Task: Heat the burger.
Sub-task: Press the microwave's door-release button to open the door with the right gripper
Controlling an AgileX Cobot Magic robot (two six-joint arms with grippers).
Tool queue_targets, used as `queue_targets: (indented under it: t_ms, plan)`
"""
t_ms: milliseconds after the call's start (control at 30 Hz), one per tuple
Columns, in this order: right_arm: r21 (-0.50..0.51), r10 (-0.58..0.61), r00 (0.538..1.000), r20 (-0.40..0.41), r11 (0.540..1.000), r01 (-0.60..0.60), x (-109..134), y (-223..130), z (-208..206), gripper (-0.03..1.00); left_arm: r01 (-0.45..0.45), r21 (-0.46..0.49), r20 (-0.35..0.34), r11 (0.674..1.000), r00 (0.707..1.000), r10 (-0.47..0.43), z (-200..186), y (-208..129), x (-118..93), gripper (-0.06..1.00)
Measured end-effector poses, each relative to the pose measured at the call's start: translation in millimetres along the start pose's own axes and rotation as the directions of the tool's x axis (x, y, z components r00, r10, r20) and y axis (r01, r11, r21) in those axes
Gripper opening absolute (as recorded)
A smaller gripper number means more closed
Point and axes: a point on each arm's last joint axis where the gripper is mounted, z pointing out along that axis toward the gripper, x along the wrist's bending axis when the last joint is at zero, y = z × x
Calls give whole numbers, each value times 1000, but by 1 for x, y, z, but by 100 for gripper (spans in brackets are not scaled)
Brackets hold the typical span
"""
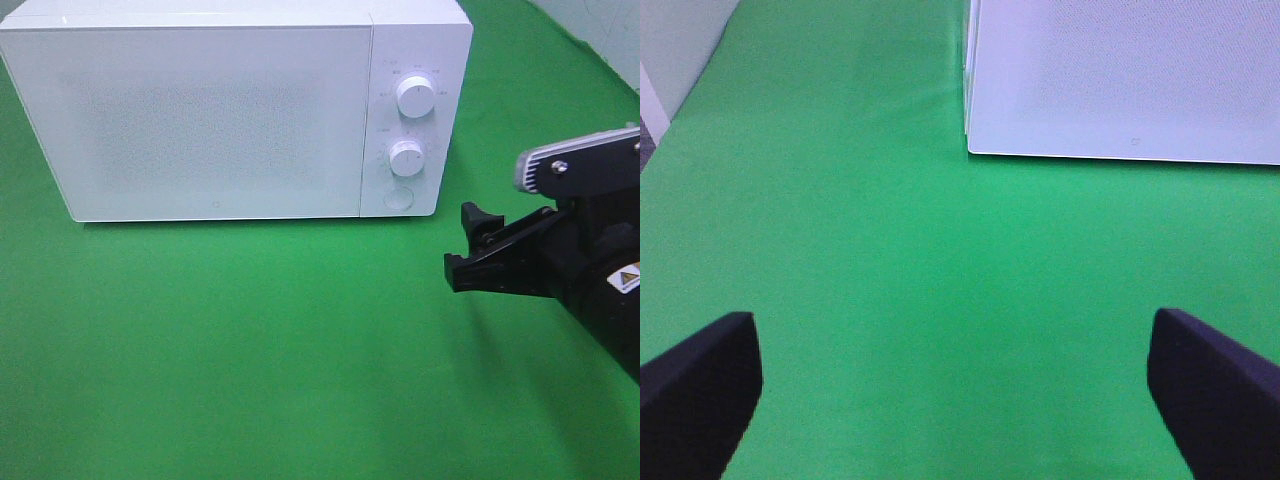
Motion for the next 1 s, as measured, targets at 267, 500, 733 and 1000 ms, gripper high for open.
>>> queue_targets:
  t_ms: [267, 500, 733, 1000]
  plan:
    - [21, 38, 999, 7, 999, -38, 22, -1, 23, 77, 0, 0, 0, 1000, 1000, 0, 0, 0, 0, 97]
    - [26, 69, 998, 12, 997, -70, 36, -1, 38, 77, 0, 0, 0, 1000, 1000, 0, 0, 0, 0, 97]
    - [30, 74, 997, 13, 997, -74, 47, -1, 51, 77, 0, 0, 0, 1000, 1000, 0, 0, 0, 0, 97]
    - [49, 65, 998, 20, 997, -66, 57, -8, 64, 77, 0, 0, 0, 1000, 1000, 0, 0, 0, 0, 97]
